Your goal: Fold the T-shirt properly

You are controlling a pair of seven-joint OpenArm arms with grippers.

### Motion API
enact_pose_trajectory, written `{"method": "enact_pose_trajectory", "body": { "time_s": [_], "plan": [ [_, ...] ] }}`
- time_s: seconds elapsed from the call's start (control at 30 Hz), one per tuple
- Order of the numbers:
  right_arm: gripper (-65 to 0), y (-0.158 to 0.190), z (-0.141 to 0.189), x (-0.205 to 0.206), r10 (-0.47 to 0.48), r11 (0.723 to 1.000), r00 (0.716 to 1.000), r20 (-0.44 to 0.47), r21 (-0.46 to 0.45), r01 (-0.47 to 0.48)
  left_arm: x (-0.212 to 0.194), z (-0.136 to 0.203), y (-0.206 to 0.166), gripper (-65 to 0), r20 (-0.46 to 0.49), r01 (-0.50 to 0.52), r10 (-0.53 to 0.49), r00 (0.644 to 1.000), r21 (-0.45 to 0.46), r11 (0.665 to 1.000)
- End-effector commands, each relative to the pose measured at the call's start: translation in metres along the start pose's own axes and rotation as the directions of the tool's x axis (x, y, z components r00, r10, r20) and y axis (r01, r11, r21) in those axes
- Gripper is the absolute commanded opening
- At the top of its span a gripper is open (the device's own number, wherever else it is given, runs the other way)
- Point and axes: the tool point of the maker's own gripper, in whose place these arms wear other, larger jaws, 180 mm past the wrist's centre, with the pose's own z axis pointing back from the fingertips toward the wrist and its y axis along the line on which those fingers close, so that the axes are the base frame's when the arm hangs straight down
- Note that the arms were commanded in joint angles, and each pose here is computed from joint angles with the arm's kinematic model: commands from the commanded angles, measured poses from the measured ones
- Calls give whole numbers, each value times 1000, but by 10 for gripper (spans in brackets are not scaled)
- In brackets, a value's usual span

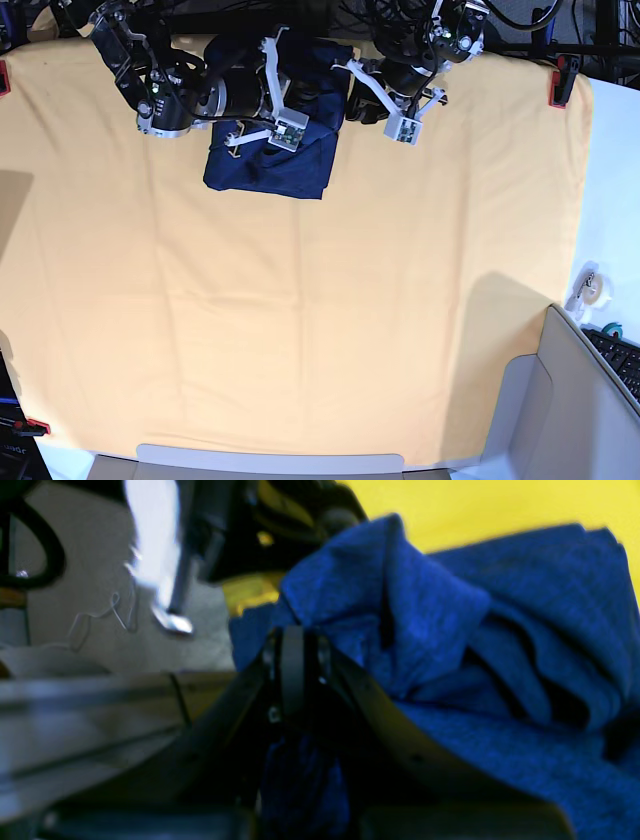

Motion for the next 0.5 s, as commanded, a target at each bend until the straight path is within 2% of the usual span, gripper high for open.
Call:
{"method": "enact_pose_trajectory", "body": {
  "time_s": [0.0,0.47],
  "plan": [
    [-437,0,5,13,18,1000,999,46,3,-18,-8,2,1,-513,-33,1,0,999,8,1000],
    [-433,-3,4,31,36,999,995,90,-6,-36,-7,2,2,-513,-33,0,0,999,10,1000]
  ]
}}
